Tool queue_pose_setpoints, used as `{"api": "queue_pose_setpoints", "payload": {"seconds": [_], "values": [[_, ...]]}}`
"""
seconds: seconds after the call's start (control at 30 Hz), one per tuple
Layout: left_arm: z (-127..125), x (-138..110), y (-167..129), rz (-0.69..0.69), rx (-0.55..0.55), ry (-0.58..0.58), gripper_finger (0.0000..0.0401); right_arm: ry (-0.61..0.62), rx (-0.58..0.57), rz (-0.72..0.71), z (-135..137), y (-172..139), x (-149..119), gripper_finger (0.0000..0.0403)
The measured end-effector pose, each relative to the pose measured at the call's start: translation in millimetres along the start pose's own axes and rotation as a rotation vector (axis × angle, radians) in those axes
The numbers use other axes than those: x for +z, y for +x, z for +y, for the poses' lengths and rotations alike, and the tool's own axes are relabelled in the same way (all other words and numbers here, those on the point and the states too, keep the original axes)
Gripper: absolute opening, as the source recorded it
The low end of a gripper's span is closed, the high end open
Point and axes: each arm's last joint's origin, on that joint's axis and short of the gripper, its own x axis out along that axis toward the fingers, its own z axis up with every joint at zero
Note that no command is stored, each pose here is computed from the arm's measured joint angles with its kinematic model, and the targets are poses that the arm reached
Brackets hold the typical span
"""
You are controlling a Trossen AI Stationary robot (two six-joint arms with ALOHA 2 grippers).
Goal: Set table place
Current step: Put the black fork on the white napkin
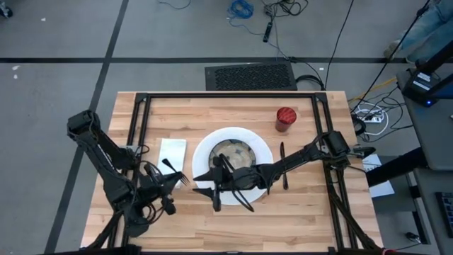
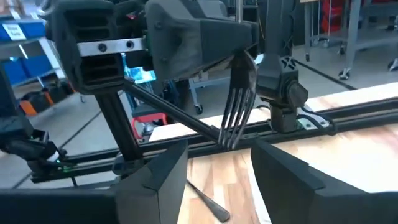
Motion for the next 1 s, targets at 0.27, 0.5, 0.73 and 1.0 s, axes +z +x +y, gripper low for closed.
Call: {"api": "queue_pose_setpoints", "payload": {"seconds": [0.27, 0.5, 0.73, 1.0], "values": [[-12, 6, 11, -0.006, 0.040, -0.004, 0.0000, 0.069, 0.002, 0.001, 1, 0, 0, 0.0167], [-28, 17, 11, 0.050, -0.045, 0.060, 0.0000, 0.088, 0.021, 0.006, 7, -2, -2, 0.0167], [-44, 21, 23, 0.072, -0.176, 0.139, 0.0000, 0.083, 0.144, 0.018, 21, -5, -3, 0.0167], [-57, 17, 31, 0.056, -0.289, 0.181, 0.0000, 0.075, 0.174, 0.011, 34, -9, -4, 0.0142]]}}
